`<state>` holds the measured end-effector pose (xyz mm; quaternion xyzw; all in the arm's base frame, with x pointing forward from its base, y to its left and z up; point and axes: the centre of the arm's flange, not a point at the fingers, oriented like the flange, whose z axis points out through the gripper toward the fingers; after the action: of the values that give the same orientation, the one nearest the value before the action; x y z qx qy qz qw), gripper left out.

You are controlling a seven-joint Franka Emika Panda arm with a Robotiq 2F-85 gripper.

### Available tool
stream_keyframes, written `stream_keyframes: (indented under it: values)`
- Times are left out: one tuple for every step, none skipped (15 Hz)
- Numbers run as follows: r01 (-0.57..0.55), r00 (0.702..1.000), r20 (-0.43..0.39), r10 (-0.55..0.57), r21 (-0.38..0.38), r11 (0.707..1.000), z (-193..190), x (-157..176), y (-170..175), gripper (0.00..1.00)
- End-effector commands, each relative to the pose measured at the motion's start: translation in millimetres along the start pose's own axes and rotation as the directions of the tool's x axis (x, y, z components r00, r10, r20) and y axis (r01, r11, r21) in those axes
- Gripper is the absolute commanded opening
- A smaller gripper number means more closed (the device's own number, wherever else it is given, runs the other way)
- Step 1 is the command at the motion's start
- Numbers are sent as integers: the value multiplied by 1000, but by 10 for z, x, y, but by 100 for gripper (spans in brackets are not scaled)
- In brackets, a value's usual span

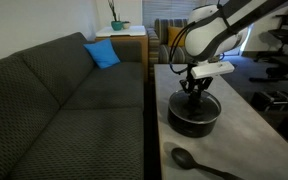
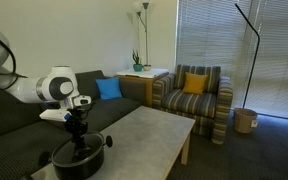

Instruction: Put the glass lid on top of the black pot

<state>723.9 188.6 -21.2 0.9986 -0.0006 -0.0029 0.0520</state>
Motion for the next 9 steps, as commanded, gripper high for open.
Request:
stream_keyframes:
  values:
    - [30, 999, 36, -31, 30, 999, 50, 163, -16, 14]
    - [28, 999, 32, -29, 39, 999, 53, 158, 22, 14]
    - [30, 999, 31, -32, 53, 998, 62, 156, 58, 14]
    - [35, 999, 28, -37, 77, 996, 80, 151, 102, 14]
    - [37, 999, 30, -40, 97, 995, 91, 149, 131, 14]
    - [41, 998, 38, -46, 123, 992, 110, 143, 163, 14]
    - [40, 998, 44, -47, 142, 989, 126, 137, 193, 14]
    - [36, 998, 47, -43, 154, 987, 155, 134, 233, 14]
    - [29, 998, 47, -37, 161, 986, 161, 140, 261, 14]
